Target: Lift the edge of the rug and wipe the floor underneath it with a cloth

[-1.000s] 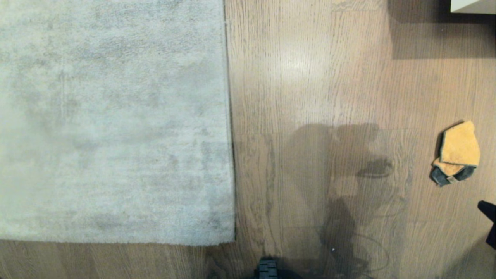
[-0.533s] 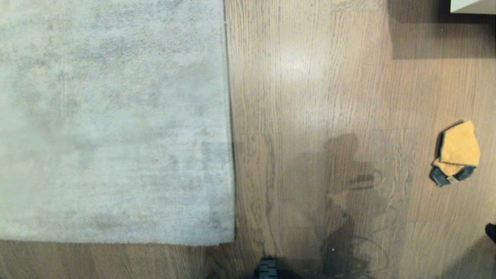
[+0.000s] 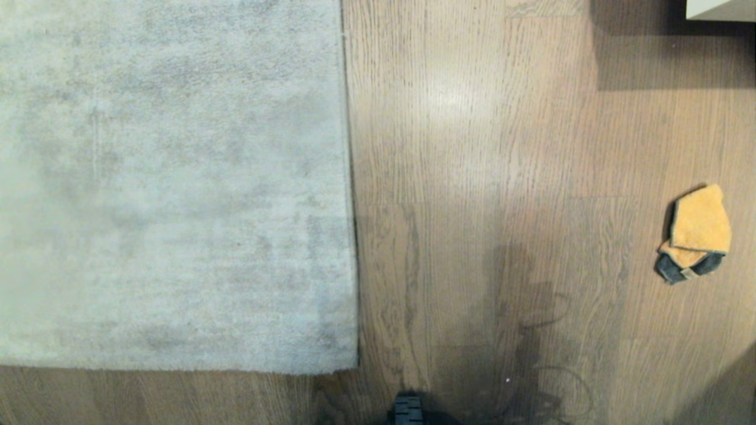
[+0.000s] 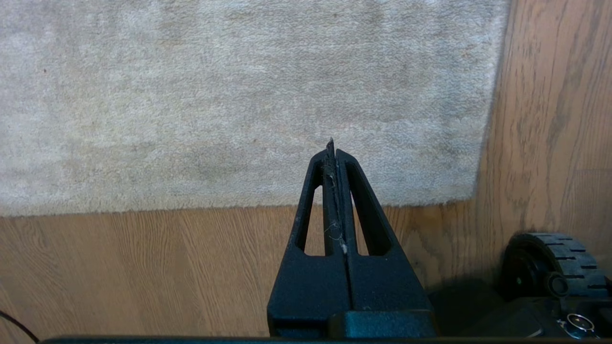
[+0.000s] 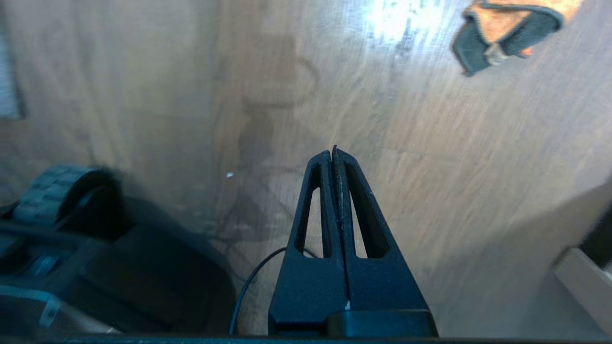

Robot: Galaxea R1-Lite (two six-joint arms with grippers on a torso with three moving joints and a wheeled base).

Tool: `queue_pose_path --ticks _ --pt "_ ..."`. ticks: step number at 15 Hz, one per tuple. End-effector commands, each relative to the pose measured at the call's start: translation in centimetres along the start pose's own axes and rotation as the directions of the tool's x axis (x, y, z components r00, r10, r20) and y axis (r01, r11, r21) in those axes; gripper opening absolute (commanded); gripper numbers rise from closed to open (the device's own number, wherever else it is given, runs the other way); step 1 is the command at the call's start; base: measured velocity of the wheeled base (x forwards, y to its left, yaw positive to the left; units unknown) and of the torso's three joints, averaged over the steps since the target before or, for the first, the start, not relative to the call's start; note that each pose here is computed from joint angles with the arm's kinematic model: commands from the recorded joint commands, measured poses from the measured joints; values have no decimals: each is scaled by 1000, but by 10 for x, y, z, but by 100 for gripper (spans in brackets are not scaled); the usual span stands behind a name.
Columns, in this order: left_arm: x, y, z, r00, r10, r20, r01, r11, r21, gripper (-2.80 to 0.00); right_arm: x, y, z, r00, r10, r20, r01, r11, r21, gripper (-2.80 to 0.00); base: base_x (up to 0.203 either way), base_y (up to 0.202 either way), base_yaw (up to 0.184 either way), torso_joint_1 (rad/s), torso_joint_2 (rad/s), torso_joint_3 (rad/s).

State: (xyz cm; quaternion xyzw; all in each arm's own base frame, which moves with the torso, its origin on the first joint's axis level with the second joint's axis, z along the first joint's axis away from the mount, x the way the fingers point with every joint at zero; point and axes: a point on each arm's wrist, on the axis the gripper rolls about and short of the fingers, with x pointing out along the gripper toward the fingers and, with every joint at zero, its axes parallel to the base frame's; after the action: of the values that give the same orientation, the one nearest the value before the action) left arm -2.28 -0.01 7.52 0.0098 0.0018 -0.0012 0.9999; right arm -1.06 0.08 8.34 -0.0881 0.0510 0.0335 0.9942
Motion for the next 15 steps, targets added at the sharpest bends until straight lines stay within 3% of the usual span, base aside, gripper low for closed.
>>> queue_pose_path --ticks 1,15 --pt "0 0 0 1000 -1 1 1 1000 0 -280 -12 3 -10 996 7 88 -6 1000 -5 -280 0 0 0 0 0 0" --pt "0 0 0 1000 0 1 0 1000 0 -280 -11 3 -10 995 3 102 -6 999 35 -280 0 0 0 0 0 0"
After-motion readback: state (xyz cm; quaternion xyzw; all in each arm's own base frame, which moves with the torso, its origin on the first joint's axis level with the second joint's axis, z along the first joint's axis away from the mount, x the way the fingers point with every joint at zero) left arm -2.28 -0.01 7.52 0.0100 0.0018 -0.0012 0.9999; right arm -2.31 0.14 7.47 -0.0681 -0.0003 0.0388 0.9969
